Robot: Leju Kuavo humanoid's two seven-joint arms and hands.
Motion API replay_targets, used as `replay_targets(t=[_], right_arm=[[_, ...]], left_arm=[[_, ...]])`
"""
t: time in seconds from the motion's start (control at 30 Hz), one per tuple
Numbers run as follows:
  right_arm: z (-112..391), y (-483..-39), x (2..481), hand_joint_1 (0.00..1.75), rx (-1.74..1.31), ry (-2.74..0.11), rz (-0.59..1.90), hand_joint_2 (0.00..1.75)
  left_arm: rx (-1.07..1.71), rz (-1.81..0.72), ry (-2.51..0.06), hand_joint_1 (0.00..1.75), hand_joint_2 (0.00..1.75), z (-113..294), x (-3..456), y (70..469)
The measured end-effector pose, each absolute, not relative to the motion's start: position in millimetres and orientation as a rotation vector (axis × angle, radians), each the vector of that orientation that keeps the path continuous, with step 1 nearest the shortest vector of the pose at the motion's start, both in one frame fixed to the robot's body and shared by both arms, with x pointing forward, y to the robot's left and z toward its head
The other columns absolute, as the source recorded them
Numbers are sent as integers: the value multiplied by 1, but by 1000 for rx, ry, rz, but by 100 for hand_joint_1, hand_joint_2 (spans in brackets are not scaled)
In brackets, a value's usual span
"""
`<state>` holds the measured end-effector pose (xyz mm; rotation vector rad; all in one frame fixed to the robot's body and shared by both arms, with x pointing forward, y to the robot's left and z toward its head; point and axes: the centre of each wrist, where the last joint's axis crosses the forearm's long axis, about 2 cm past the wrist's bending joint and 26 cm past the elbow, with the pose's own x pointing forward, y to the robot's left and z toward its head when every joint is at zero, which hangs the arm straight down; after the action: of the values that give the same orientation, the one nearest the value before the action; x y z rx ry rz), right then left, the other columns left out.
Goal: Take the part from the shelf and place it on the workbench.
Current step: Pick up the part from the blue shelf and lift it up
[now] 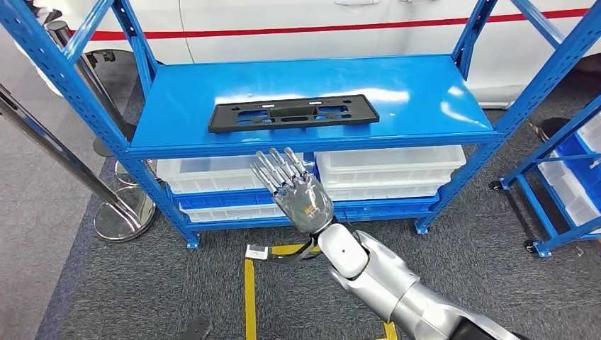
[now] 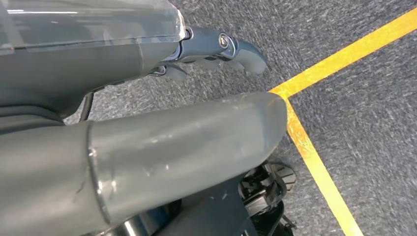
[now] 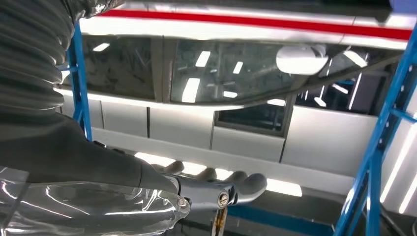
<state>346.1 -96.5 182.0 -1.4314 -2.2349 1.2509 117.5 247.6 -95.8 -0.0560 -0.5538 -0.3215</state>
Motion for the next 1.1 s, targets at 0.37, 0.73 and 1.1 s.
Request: replay_targets(t=[0.37,0.73,1.1], right_arm=[[170,-97,346,0,-1394,-2170,1261,175],[168,-100,350,0,-1396,-2147,1257,175],[167,-106,354,0,-1406,-2107,1242,175]], left_arm=[[-56,-323,-553,0,0,-96,117,248],[-57,-325,-561,0,0,-95,120,247],[-59,-325,-566,0,0,-95,121,246]])
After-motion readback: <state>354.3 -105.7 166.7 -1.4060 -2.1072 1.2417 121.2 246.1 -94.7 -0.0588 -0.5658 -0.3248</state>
